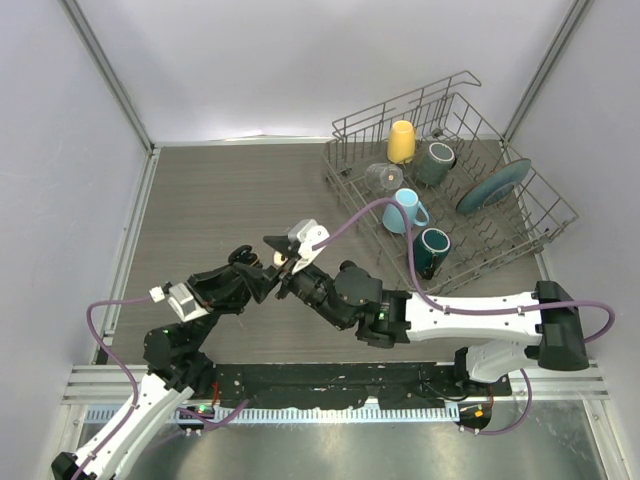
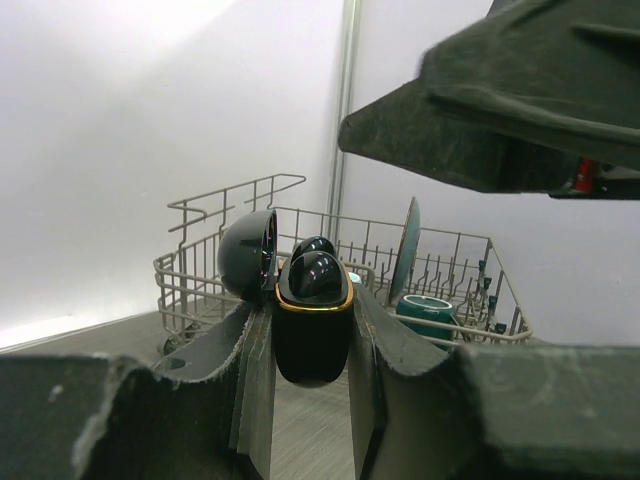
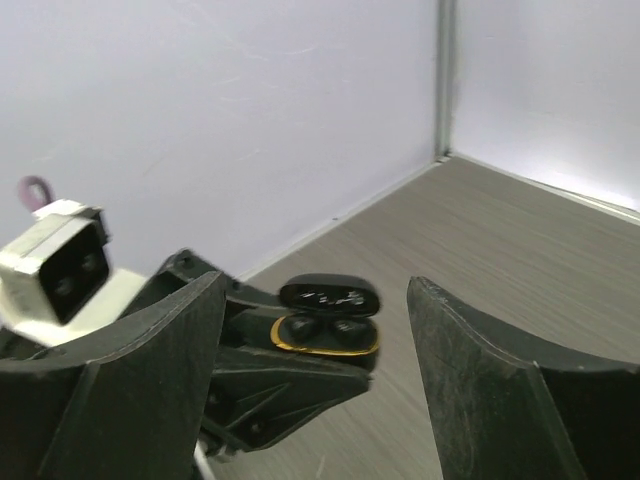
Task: Insert the wireless bluetooth earbuds into the charging case
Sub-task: Place the earbud in the charging case, then close the charging case.
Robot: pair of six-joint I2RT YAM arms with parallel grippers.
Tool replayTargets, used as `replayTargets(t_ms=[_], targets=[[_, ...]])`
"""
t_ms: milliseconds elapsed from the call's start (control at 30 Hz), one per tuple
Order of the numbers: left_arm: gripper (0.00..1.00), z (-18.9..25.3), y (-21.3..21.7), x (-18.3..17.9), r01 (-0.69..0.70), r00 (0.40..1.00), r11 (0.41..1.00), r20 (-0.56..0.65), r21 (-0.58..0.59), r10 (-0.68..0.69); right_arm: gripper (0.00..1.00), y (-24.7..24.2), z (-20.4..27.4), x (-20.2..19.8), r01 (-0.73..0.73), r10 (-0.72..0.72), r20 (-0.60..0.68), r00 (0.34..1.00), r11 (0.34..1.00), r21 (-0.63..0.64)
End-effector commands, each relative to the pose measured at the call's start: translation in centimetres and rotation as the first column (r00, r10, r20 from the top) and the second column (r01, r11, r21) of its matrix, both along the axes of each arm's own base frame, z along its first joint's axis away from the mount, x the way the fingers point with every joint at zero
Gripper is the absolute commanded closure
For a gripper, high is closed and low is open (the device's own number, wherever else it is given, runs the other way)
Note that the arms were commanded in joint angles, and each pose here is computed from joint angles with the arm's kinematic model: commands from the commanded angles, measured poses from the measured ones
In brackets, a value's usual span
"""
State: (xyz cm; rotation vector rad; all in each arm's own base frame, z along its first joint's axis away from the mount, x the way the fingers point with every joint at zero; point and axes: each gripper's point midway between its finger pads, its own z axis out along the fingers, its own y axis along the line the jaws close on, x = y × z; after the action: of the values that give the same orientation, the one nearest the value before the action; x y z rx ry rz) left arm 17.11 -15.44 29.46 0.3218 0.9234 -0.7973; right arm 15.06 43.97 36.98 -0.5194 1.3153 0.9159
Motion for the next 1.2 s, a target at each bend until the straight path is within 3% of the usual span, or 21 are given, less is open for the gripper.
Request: replayTargets(t_ms=[0, 167, 267, 333, 467, 533, 733, 1167], targets=[[1.00, -3.9, -0.7, 1.0, -0.007, 0.999, 0.998, -0.046, 0.060, 0.010, 0.21, -2.7, 1.5, 3.1, 0.174, -0.175, -0.037, 0.984, 0.984, -0.032], [1.00, -4.0, -0.8, 0.9, 0.000, 0.999, 0.998, -0.046, 0.071, 0.004, 0.19, -4.5, -0.4, 7.6, 0.204, -0.226, -0.202, 0.953, 0.971, -0.127], [1.00, -4.1, -1.2, 0.7, 0.020, 0.999, 0.996, -0.044, 0.085, -0.017, 0.18, -5.6, -0.2, 9.2, 0.155, -0.169, -0.298, 0.939, 0.985, -0.071], [1.00, -4.2, -1.5, 0.4, 0.040, 0.999, 0.995, -0.040, 0.096, -0.036, 0.16, -6.1, -0.1, 9.5, 0.154, -0.163, -0.324, 0.932, 0.987, -0.053], [1.00, -4.8, -2.1, 0.0, 0.074, 0.997, 0.987, -0.034, 0.142, -0.070, 0.15, -7.0, -1.9, 10.2, 0.143, -0.191, -0.407, 0.893, 0.979, -0.146], [1.00, -5.1, -2.6, -0.3, 0.098, 0.995, 0.980, -0.027, 0.174, -0.095, 0.14, -6.5, -1.9, 9.6, 0.084, -0.133, -0.443, 0.887, 0.988, -0.130], [1.00, -5.5, -3.8, -1.3, 0.164, 0.986, 0.954, -0.019, 0.250, -0.165, 0.12, -5.9, -0.9, 8.3, -0.016, -0.013, -0.422, 0.906, 0.998, -0.065], [1.00, -5.6, -5.0, -2.2, 0.250, 0.967, 0.922, -0.031, 0.297, -0.252, 0.12, -4.6, -5.8, 8.3, -0.081, -0.063, -0.511, 0.857, 0.964, -0.255]])
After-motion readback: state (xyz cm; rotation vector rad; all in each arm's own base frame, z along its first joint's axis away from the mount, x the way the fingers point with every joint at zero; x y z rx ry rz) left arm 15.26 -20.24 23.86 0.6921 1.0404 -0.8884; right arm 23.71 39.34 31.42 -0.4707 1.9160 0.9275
